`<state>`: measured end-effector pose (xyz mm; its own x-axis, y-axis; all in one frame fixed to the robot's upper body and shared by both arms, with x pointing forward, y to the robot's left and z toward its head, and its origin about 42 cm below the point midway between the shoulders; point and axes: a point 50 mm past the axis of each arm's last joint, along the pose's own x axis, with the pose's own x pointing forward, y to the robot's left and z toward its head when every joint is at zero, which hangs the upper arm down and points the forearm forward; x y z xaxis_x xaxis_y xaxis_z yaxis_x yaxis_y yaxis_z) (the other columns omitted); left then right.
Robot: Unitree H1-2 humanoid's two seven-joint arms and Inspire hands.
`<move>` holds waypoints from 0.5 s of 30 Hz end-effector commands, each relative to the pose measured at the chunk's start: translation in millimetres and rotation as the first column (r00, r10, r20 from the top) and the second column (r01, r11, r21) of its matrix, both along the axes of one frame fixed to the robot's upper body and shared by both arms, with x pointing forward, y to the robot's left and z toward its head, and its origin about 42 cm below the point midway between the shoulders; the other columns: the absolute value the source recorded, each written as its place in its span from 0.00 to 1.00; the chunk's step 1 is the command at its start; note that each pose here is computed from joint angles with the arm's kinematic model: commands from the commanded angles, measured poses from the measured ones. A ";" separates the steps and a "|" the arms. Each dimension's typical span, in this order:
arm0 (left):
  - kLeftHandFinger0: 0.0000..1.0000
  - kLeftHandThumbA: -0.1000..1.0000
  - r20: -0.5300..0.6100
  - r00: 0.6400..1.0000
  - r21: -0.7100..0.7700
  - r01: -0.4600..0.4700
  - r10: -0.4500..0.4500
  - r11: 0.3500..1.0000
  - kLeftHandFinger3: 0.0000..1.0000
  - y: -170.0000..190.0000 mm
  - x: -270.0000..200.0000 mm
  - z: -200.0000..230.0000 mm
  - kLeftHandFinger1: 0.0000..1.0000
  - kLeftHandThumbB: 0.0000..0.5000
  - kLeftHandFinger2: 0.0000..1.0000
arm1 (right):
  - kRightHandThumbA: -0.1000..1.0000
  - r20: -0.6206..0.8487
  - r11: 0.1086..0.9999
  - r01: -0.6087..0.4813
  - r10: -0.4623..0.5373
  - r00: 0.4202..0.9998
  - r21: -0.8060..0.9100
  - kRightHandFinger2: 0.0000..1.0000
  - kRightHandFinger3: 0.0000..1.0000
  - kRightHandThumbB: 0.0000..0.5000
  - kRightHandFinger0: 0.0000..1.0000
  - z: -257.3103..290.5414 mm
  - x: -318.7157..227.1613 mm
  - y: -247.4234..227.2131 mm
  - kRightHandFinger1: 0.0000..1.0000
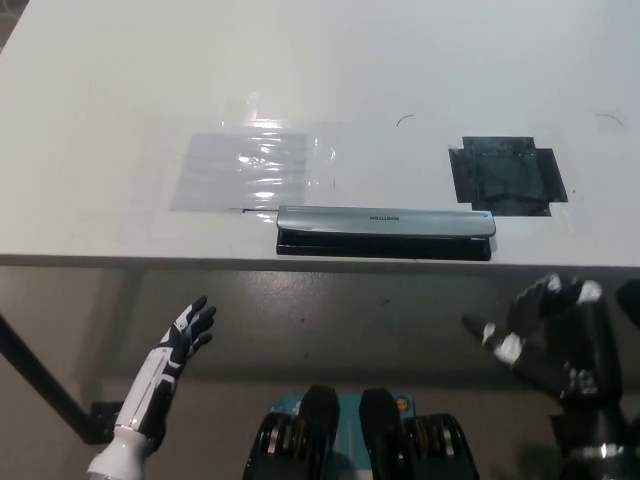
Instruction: The paper pin puncher is placed at the center of the table and close to the robot and the robot uses its right fist to press on the paper pin puncher
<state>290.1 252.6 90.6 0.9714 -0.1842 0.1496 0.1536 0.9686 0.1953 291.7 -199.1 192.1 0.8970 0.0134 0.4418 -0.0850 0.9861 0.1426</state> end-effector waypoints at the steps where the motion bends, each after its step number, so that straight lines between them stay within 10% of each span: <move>1: 1.00 1.00 0.061 0.998 0.009 0.030 -0.031 0.999 1.00 -7.4 -4.0 5.0 1.00 0.49 1.00 | 1.00 0.095 0.996 -0.052 0.045 0.994 0.073 0.00 0.00 0.18 0.00 58.8 18.2 17.5 0.00; 15: 1.00 1.00 0.074 0.996 0.004 0.044 -0.044 0.999 1.00 -8.5 0.2 5.7 1.00 0.46 1.00 | 1.00 0.213 0.986 -0.158 0.143 0.967 0.058 0.00 0.00 0.28 0.00 165.3 111.6 90.2 0.00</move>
